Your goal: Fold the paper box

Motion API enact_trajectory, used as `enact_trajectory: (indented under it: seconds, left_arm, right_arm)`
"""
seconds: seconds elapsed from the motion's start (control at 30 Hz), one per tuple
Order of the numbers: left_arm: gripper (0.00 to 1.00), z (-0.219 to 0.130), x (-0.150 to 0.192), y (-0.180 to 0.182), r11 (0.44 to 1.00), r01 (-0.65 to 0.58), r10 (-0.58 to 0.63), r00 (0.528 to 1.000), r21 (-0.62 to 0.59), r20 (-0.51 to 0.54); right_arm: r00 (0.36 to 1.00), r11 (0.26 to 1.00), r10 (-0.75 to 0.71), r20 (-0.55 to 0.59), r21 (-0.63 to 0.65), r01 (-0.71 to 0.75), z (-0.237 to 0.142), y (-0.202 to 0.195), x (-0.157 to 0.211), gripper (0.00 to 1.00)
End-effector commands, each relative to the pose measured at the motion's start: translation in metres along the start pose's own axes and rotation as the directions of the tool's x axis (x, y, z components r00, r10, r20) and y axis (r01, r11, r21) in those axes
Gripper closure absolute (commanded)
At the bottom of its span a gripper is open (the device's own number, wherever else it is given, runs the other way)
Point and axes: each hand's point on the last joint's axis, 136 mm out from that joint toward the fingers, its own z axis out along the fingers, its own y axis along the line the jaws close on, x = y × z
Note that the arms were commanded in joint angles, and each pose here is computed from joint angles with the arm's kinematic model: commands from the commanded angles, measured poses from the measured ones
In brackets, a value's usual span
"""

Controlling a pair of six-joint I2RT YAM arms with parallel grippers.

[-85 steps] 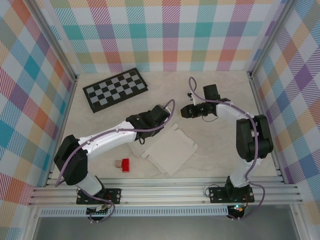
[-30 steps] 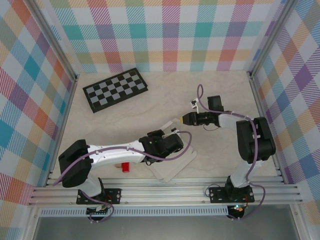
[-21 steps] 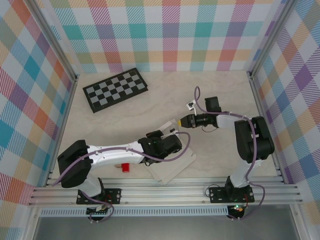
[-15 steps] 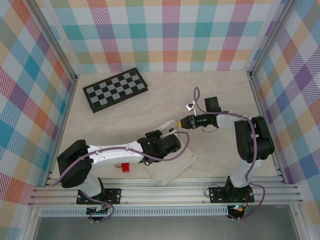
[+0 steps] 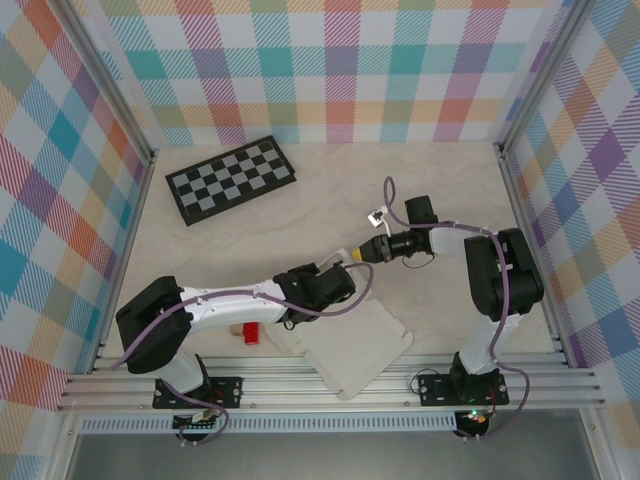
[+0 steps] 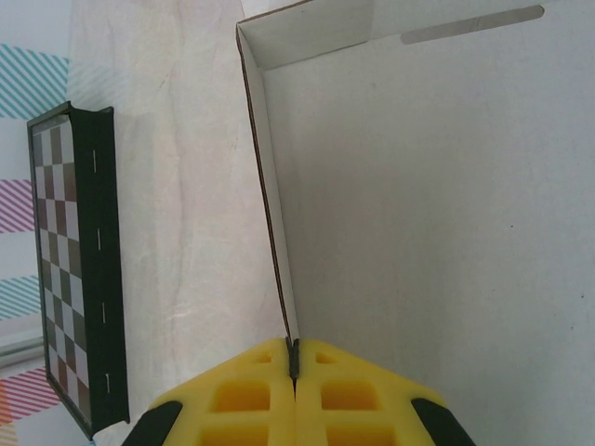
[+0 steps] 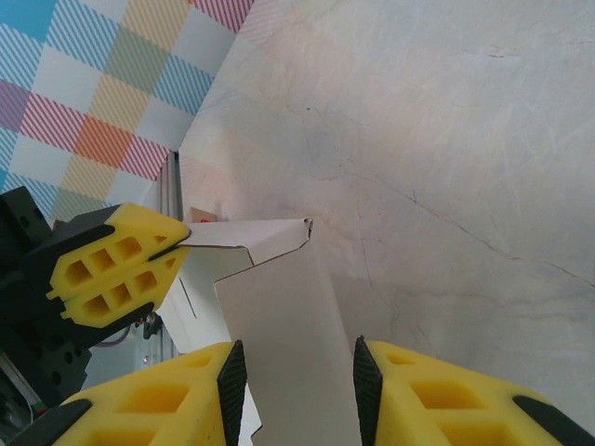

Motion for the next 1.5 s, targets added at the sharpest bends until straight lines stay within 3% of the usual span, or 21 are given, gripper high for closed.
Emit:
enact_trajectory:
  seconds: [0.0, 0.4, 0.53, 0.67, 0.87, 1.03, 1.2, 1.47]
  left_arm:
    - [1.0, 0.007, 0.005, -0.004, 0.999, 0.009, -0.008, 1.0, 0.032, -0.012]
    - [1.0, 0.014, 0.007, 0.005, 0.998, 0.049, -0.049, 0.999, 0.026, -0.012]
    - [1.0, 0.018, 0.006, 0.005, 0.997, 0.076, -0.076, 0.997, 0.034, -0.01]
    - [1.0, 0.025, 0.003, 0.005, 0.99, 0.134, -0.134, 0.991, 0.047, 0.0]
    - [1.0, 0.039, -0.001, -0.005, 0.979, 0.191, -0.192, 0.981, 0.065, 0.012]
    - [1.0, 0.043, -0.001, -0.01, 0.977, 0.198, -0.199, 0.98, 0.078, 0.014]
    - [1.0, 0.042, -0.002, -0.009, 0.976, 0.201, -0.203, 0.979, 0.079, 0.019]
    - [1.0, 0.038, -0.006, -0.004, 0.971, 0.226, -0.229, 0.973, 0.077, 0.038]
  right_arm:
    - [0.999, 0.998, -0.023, -0.028, -0.055, 0.021, 0.003, 0.01, 0.005, 0.61]
    - [0.999, 0.998, -0.018, -0.03, -0.067, 0.016, -0.003, 0.034, -0.008, 0.62]
    - [0.997, 0.958, 0.077, -0.002, 0.277, -0.074, -0.023, -0.002, -0.015, 0.61]
    - [0.959, 0.846, 0.247, 0.135, 0.453, -0.282, -0.061, -0.018, 0.0, 0.62]
    - [0.904, 0.803, 0.41, 0.126, 0.421, -0.422, -0.063, 0.006, 0.062, 0.64]
    - [0.864, 0.751, 0.48, 0.153, 0.437, -0.495, -0.061, -0.003, 0.089, 0.62]
    - [0.851, 0.716, 0.493, 0.182, 0.47, -0.515, -0.06, -0.022, 0.094, 0.62]
    - [0.873, 0.742, 0.451, 0.187, 0.464, -0.483, -0.052, -0.037, 0.081, 0.61]
